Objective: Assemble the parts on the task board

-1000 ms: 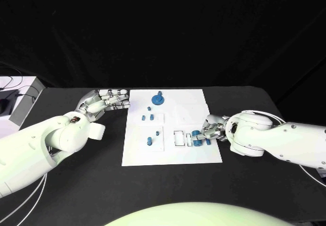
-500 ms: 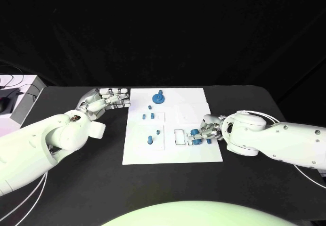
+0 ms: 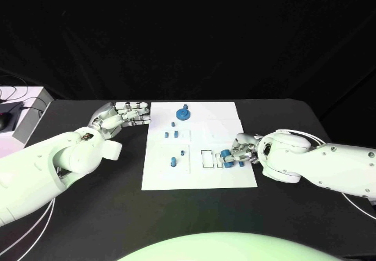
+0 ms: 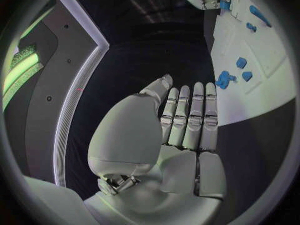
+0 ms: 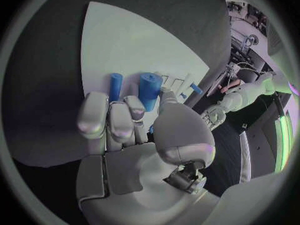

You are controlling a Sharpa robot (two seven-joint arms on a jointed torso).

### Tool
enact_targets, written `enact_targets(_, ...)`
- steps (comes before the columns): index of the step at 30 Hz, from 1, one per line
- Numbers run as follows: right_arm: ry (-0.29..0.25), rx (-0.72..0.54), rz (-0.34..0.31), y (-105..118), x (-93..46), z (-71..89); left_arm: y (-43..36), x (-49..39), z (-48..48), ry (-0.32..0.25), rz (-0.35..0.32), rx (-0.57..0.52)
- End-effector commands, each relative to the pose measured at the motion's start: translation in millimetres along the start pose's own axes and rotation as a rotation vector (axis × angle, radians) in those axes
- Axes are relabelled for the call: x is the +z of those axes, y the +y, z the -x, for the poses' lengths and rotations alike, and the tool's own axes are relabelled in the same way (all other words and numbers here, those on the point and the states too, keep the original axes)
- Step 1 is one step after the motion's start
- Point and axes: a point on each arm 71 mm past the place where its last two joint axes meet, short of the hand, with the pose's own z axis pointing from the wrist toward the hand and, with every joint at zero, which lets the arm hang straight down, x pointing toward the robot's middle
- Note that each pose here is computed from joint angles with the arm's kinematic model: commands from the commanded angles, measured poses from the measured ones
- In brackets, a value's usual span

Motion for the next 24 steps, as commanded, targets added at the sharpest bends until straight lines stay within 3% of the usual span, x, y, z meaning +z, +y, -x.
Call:
enact_targets(1,-0.005,0.102,0.003,2,-3.9,3.8,-0.2,0.2,-1.9,0.016,-0.003,-0.011)
enact_targets(10,-0.005,0.21,0.034,15,-14.8,22.8,0.9,0.7,-1.5,0.017,0.005,-0.01)
enact_targets(16,0.017,0.221,0.065,30,-14.2,21.2,1.1,0.9,-2.1,0.019,0.006,-0.011)
enact_targets(24,0.045,0.2,0.08,45,-2.7,10.9,1.0,1.0,-3.1,0.022,0.005,-0.013)
